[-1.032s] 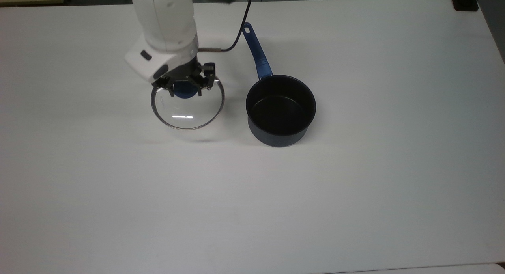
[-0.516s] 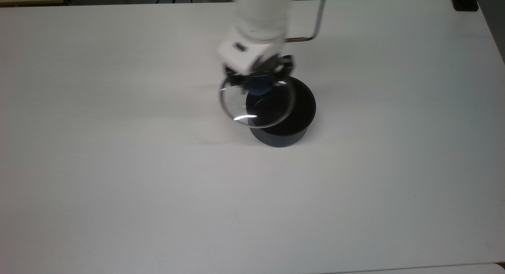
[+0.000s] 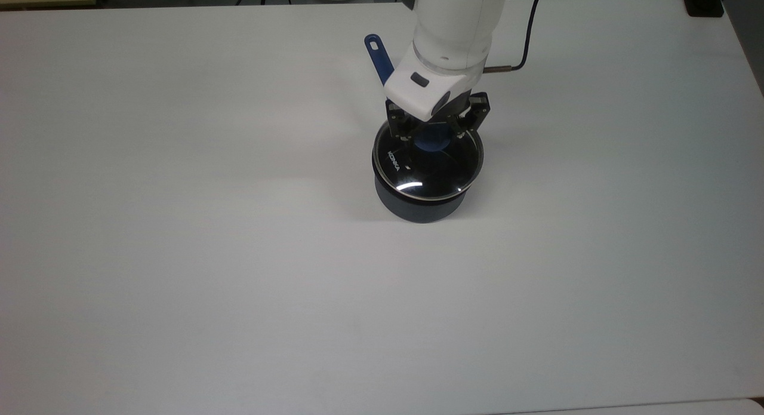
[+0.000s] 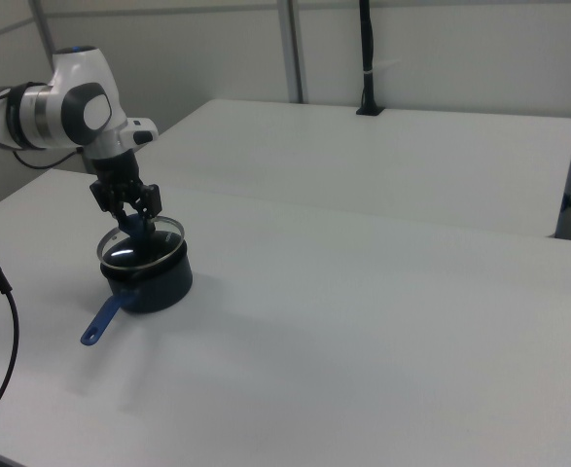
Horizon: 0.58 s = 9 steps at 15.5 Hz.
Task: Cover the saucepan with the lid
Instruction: 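Lower the lid onto the saucepan rim and open the gripper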
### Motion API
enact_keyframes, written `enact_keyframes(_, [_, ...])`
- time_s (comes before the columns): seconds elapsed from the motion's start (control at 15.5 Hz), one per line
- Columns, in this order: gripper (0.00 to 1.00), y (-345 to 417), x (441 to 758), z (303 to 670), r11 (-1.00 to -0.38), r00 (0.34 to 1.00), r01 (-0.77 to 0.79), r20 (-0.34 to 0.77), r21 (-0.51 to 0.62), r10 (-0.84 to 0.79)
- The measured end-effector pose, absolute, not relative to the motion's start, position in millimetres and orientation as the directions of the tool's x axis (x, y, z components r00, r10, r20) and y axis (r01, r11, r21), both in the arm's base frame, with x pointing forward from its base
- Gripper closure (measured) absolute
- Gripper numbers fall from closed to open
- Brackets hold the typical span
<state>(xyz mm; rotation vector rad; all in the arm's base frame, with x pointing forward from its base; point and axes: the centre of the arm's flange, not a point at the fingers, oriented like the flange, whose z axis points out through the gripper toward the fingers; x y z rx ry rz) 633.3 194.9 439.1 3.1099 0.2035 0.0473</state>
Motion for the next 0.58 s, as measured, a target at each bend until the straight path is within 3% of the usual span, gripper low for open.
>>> enact_keyframes(0.45, [0.37, 198, 631, 420, -0.992, 0.992, 0.126, 0.01, 0.03, 0.126])
enact_keyframes(0.58, [0.21, 197, 632, 420, -0.994, 0.995, 0.101, 0.013, 0.033, 0.102])
